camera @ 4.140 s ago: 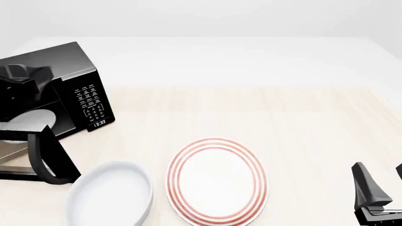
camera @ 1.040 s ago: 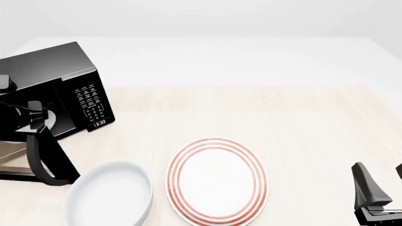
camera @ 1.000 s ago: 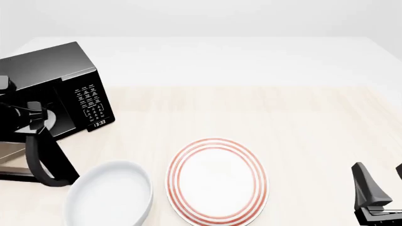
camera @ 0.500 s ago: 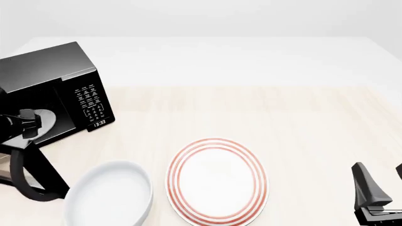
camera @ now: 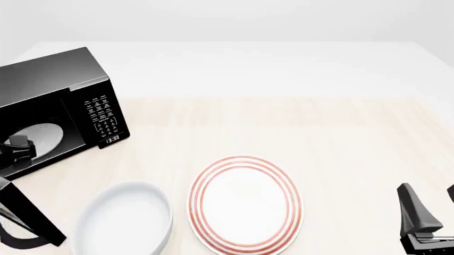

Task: Open the microwave.

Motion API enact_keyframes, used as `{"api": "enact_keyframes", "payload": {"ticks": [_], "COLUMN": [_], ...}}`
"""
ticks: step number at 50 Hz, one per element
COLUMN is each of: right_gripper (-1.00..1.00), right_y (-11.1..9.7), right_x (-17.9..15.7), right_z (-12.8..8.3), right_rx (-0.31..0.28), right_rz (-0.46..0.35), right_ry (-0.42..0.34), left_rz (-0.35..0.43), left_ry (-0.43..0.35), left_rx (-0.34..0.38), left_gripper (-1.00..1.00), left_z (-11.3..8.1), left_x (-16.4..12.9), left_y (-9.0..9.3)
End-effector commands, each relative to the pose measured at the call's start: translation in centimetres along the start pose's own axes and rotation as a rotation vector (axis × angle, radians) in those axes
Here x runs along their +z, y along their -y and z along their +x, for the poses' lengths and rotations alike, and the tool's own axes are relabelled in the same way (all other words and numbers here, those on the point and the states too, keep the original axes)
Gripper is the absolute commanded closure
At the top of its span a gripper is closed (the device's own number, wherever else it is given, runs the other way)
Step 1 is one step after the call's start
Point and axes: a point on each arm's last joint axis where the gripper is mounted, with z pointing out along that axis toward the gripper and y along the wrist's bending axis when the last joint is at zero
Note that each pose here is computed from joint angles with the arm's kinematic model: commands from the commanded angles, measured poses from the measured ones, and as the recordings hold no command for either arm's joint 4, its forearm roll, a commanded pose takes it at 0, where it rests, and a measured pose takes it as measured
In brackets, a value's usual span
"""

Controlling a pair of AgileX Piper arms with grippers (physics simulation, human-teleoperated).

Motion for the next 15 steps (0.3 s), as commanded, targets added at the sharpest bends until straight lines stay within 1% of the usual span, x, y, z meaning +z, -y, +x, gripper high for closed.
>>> {"api": "enact_keyframes", "payload": {"ticks": [1, 15], "right_gripper": [-1.0, -1.0], "right_y": [0.0, 0.0], "right_x": [0.0, 0.0], "right_z": [0.0, 0.0], "right_rx": [0.0, 0.0], "right_rz": [0.0, 0.0], "right_ry": [0.0, 0.0], "left_rz": [0.07, 0.065], "left_ry": [-0.093, -0.098], "left_rx": [-0.118, -0.121], "left_gripper": [-1.0, -1.0], "left_z": [3.12, 3.19], "left_x": [0.19, -0.05], "left_y": [1.07, 0.92]}}
